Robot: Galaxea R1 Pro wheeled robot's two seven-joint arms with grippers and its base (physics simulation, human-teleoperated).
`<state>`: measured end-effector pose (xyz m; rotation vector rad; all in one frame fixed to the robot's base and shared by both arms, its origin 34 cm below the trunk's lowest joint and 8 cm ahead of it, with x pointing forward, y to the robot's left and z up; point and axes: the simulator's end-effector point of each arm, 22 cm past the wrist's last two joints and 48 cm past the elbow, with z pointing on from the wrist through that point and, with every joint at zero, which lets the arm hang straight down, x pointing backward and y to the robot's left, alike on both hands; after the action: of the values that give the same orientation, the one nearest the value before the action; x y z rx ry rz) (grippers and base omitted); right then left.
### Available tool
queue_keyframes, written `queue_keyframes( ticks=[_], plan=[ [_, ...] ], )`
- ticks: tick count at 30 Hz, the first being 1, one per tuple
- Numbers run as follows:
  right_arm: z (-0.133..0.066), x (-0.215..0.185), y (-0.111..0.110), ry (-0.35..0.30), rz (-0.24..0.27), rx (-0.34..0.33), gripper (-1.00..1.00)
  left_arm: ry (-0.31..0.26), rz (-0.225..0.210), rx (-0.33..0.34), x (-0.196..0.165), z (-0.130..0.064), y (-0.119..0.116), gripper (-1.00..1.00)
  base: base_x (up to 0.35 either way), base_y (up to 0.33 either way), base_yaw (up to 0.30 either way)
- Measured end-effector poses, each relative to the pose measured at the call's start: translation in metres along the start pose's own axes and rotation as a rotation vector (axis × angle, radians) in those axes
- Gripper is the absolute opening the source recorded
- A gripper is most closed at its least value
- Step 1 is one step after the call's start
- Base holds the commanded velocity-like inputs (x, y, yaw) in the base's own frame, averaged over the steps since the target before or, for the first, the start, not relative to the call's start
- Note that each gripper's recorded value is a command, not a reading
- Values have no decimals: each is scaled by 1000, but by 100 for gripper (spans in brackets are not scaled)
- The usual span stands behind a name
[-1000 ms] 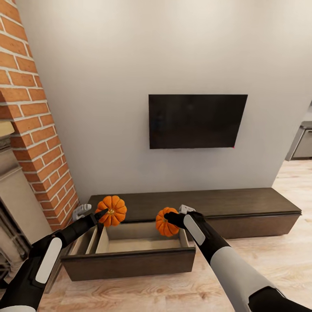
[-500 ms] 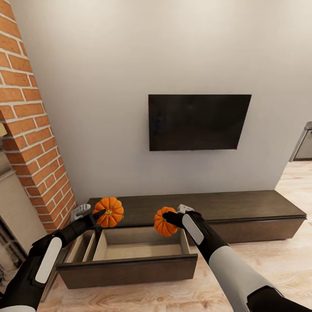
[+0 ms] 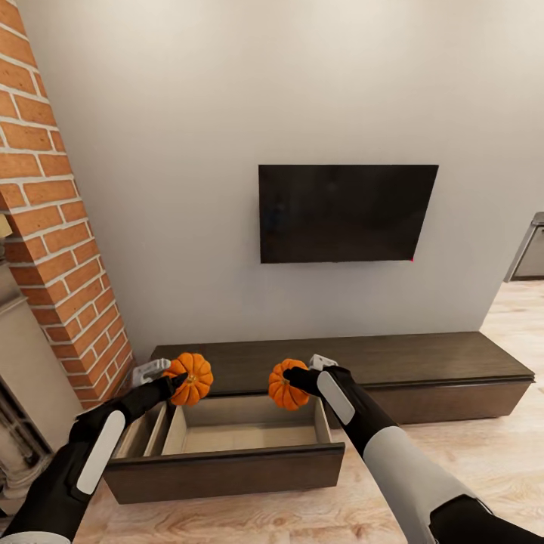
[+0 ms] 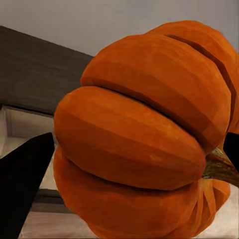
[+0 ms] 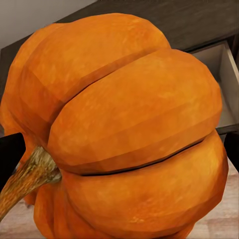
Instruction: Place each of the two pumpkins and all three candles from the living room inside a cabinet in the living room (use any cabinet), then make sure every cabinet is closed, and position the cauldron so it is next to a table in the living room.
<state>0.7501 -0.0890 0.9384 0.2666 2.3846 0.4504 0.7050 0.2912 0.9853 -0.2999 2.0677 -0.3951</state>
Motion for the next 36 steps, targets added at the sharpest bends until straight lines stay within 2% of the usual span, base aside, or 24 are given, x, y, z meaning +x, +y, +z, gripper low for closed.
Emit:
queue_keyframes(
  ticks=[3,6,14,36],
  plan=[
    [0,0,0,0,0,1,-100,15,66,-29,5,2,1,-100,0,0,0],
    [0,0,0,1,0,0,-100,24,94,-41,8,3,1,-100,0,0,0],
    [0,1,1,2,0,-2,-100,72,101,-40,19,3,0,-100,0,0,0],
    [0,6,10,13,-3,-13,-100,97,130,-1,29,5,-17,-100,80,6,0]
  ],
)
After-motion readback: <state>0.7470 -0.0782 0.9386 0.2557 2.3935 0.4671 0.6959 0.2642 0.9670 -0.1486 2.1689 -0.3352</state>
